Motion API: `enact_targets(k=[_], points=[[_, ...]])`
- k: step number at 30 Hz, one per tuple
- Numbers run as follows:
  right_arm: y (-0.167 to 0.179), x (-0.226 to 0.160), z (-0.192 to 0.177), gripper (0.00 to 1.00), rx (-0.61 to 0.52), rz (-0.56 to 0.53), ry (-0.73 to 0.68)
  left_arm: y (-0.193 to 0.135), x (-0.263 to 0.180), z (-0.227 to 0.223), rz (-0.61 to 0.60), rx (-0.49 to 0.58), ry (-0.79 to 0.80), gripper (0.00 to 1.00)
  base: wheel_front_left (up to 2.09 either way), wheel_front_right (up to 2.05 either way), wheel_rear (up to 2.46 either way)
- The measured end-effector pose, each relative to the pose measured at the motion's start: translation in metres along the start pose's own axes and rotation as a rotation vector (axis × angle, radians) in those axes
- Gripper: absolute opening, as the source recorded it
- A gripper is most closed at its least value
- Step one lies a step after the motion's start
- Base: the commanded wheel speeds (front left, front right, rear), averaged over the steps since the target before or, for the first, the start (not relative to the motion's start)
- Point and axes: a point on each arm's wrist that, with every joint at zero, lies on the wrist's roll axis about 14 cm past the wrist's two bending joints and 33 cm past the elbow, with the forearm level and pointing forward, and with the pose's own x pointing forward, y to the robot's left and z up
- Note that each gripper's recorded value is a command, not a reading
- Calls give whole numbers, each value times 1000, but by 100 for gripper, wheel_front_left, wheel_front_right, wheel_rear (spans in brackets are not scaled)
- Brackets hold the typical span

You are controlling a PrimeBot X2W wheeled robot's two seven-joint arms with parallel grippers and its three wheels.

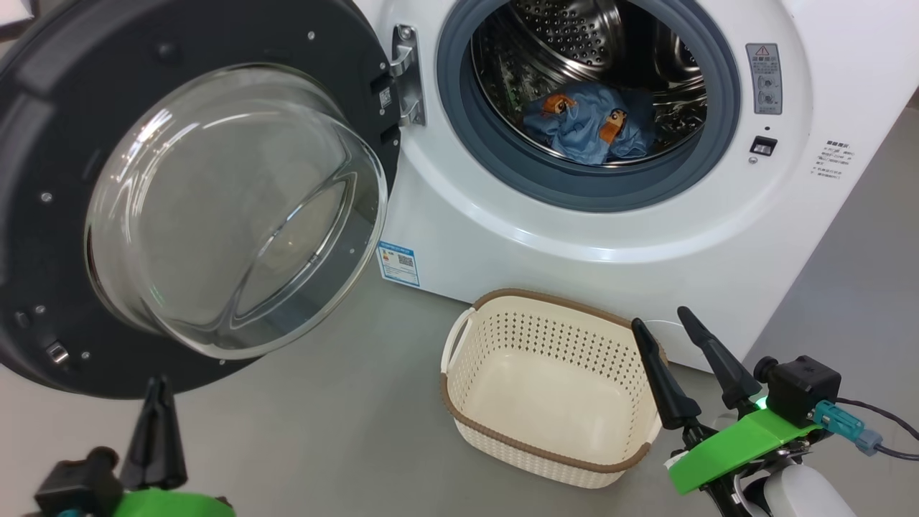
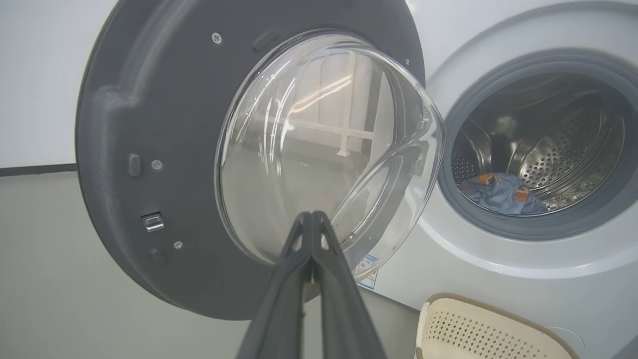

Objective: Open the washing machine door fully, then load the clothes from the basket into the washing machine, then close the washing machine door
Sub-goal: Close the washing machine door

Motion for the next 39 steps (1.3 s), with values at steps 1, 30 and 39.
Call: enact_targets(k=[1,30,39], points=[[0,0,0,100,0,0,0,2,1,4,-1,2,-11,0,0,0,0],[-25,-22,-2,100,-36,-58,25,135,111,145,169,-707,-303,0,0,0,0],[-41,-32,-5,100,-44,-98,37,161,135,88,297,-910,-109,0,0,0,0]])
